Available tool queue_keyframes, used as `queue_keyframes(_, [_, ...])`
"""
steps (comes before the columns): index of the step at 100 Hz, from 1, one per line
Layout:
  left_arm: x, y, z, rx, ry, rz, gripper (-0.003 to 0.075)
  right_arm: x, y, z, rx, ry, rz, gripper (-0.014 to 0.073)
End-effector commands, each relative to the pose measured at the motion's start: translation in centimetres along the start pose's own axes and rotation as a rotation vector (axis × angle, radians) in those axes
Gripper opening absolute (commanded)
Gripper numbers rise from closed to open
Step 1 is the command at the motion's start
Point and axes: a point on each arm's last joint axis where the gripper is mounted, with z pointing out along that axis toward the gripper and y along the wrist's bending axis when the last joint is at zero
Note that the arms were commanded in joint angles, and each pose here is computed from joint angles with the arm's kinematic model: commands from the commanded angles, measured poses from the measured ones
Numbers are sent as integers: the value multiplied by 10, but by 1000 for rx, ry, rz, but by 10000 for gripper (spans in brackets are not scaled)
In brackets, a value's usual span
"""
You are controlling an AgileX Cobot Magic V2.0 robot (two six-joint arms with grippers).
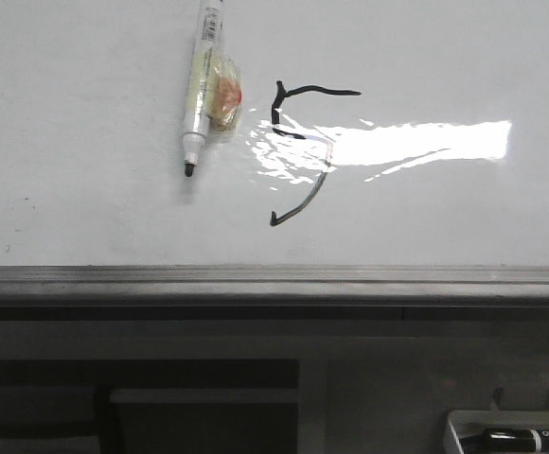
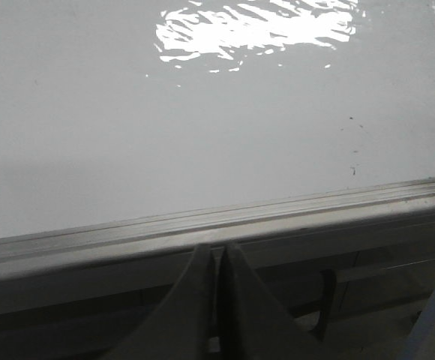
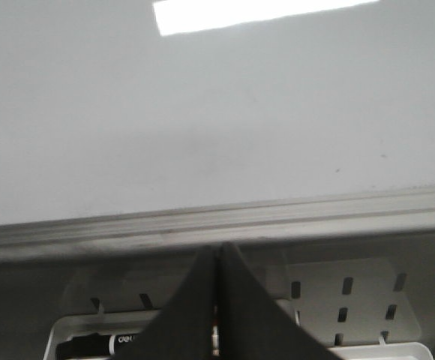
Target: Write number 5 on whiteboard
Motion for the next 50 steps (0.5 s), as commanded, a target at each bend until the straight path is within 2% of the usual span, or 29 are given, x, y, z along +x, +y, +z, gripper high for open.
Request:
queue_keyframes(1, [-1, 0, 0, -3, -73, -15, -20, 5, -1, 0, 2, -23, -14, -62])
queue_keyframes(50, [-1, 0, 0, -3, -73, -15, -20, 5, -1, 0, 2, -20, -15, -62])
